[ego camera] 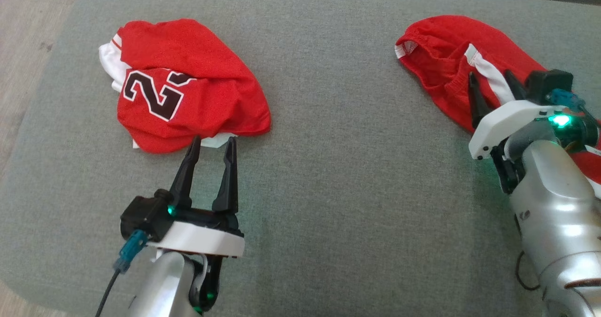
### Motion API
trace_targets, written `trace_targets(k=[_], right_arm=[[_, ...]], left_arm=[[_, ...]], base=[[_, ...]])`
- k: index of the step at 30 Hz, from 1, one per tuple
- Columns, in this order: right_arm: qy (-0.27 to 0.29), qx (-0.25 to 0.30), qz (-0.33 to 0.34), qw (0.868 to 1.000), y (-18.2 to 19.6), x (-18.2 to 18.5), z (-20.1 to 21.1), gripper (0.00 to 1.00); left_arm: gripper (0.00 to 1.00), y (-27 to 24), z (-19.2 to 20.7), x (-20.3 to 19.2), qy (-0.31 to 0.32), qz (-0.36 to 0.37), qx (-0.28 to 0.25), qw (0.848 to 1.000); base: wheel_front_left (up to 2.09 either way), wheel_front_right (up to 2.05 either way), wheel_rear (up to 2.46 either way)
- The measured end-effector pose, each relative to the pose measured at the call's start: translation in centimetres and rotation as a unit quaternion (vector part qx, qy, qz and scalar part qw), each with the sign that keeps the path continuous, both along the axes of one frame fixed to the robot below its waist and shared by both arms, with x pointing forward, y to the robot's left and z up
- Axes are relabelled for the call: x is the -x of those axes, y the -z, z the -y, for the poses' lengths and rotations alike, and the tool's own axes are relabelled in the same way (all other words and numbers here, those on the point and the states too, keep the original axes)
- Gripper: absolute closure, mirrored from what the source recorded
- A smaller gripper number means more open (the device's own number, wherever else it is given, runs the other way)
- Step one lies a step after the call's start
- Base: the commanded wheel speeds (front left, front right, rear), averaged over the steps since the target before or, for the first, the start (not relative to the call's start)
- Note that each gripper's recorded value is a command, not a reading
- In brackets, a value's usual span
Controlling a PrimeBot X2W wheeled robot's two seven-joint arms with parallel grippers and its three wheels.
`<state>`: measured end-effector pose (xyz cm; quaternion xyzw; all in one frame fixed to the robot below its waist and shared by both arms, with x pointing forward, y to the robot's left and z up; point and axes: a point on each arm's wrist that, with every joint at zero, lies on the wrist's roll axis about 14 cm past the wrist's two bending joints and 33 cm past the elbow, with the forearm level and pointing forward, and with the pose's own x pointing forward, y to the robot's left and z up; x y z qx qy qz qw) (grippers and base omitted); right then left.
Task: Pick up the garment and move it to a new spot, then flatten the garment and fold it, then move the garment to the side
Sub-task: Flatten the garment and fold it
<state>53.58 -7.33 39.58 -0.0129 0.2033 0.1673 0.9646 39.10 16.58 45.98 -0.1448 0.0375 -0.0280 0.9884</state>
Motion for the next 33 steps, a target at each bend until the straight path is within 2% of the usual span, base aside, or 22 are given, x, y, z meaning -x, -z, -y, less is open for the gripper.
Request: trace_targets(k=[1,2,3,10,15,16,25,33], right_arm=[[-0.004,0.004,0.000,1.000,0.1,0.0,-0.1,0.00],[-0.006,0.005,0.002,1.000,0.1,-0.1,-0.2,0.60],[-0.008,0.005,0.005,1.000,0.0,-0.1,-0.3,1.00],[-0.024,0.004,0.036,0.999,-1.5,0.4,-1.0,1.00],[-0.043,-0.005,0.045,0.998,-2.3,2.1,-2.3,1.00],[-0.053,-0.011,0.043,0.998,-2.3,3.5,-2.8,1.00],[-0.089,-0.051,0.030,0.994,-2.9,8.4,-4.8,1.00],[-0.116,-0.051,0.003,0.992,-3.4,10.3,-4.0,1.00]], left_arm=[[0.00,0.1,0.0,0.0,0.000,-0.001,0.000,1.000],[0.00,0.1,0.0,0.0,0.001,-0.001,0.000,1.000],[0.00,0.1,0.1,0.0,0.001,-0.002,0.000,1.000],[0.00,-0.6,0.7,-0.4,0.011,0.010,0.002,1.000],[0.00,-1.6,0.9,-0.7,0.013,0.024,0.004,1.000],[0.00,-2.1,1.3,-0.7,0.017,0.032,0.006,0.999],[0.00,-3.2,2.4,-0.2,0.032,0.048,0.008,0.998],[0.00,-3.5,2.9,0.6,0.038,0.052,0.010,0.998]], base=[[0.00,0.00,0.00],[0.00,0.00,0.00],[0.00,0.00,0.00],[0.00,0.00,0.00],[0.00,0.00,0.00],[0.00,0.00,0.00],[0.00,0.00,0.00],[0.00,0.00,0.00]])
